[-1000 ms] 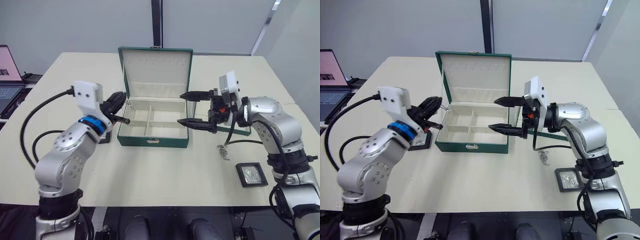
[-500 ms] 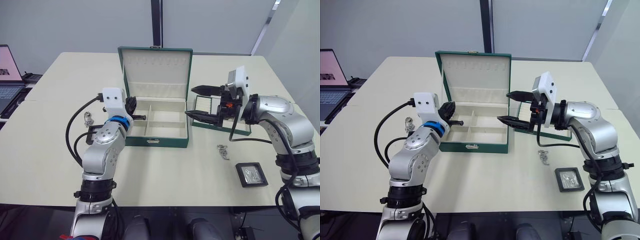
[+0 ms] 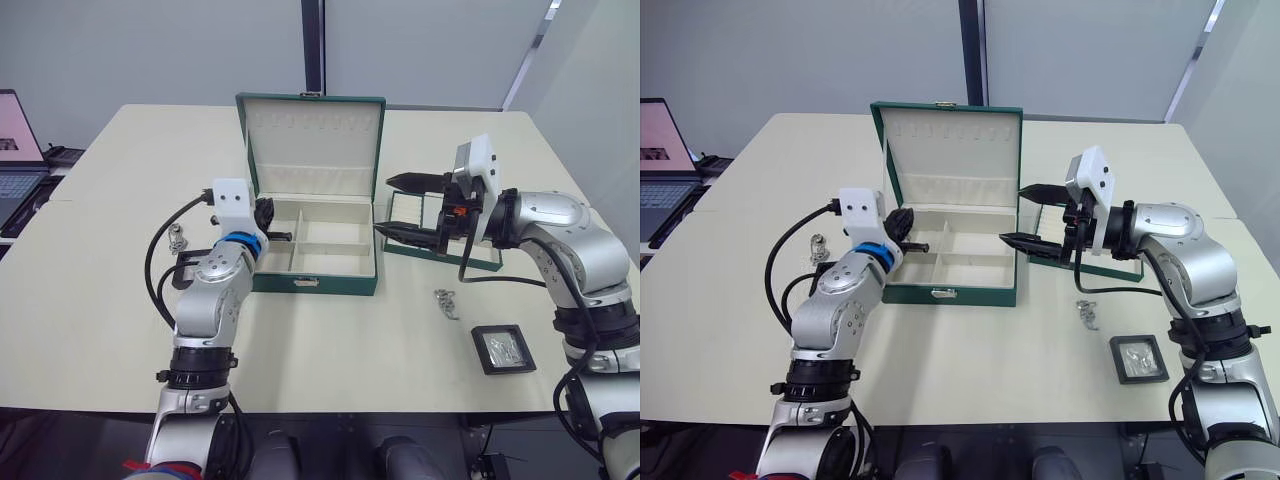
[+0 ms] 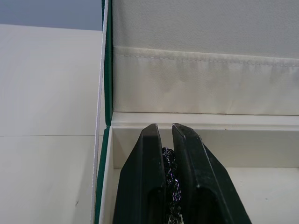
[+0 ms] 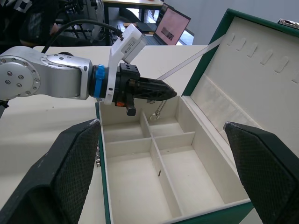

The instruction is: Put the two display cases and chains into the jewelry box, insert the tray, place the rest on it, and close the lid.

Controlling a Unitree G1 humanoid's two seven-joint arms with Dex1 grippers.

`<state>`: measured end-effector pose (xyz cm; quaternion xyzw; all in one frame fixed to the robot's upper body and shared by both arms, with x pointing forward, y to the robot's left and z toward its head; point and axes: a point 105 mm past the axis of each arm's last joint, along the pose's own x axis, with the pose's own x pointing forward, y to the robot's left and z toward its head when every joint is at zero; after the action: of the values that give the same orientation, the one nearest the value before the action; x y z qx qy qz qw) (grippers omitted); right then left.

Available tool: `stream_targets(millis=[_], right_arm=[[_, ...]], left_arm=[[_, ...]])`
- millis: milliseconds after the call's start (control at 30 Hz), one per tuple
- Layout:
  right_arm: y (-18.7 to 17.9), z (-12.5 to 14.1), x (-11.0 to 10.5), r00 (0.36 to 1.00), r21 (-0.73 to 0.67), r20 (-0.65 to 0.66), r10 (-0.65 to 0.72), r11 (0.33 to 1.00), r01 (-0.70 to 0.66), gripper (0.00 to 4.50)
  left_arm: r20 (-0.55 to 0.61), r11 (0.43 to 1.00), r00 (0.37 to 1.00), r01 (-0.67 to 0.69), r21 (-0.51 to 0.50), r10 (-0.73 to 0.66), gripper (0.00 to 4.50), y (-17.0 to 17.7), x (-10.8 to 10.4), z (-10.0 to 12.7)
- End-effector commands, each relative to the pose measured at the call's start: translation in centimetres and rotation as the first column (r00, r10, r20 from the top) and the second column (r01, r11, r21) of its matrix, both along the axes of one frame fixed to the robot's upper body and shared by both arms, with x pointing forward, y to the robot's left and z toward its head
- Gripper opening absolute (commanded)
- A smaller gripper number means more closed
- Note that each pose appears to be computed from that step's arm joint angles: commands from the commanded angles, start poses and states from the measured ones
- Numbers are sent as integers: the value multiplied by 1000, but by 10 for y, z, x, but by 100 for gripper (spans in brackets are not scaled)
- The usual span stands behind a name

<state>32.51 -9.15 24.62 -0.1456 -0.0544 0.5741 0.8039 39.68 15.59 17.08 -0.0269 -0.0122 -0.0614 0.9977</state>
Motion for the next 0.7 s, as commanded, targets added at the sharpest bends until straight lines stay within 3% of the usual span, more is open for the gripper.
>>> stream_targets(millis=[33, 333, 700], right_arm=[[1, 12, -3, 999, 4, 50, 13, 1000, -14, 450], [1, 10, -4, 999, 3, 44, 19, 1000, -19, 450], [0, 9, -7, 999, 0, 41, 25, 1000, -25, 450]], left_arm=[[69, 1000, 998, 4, -2, -4, 6, -2, 1, 18], [71, 1000, 997, 7, -3, -7, 6, -2, 3, 18], [91, 1000, 995, 28, -9, -27, 337, -7, 5, 23]])
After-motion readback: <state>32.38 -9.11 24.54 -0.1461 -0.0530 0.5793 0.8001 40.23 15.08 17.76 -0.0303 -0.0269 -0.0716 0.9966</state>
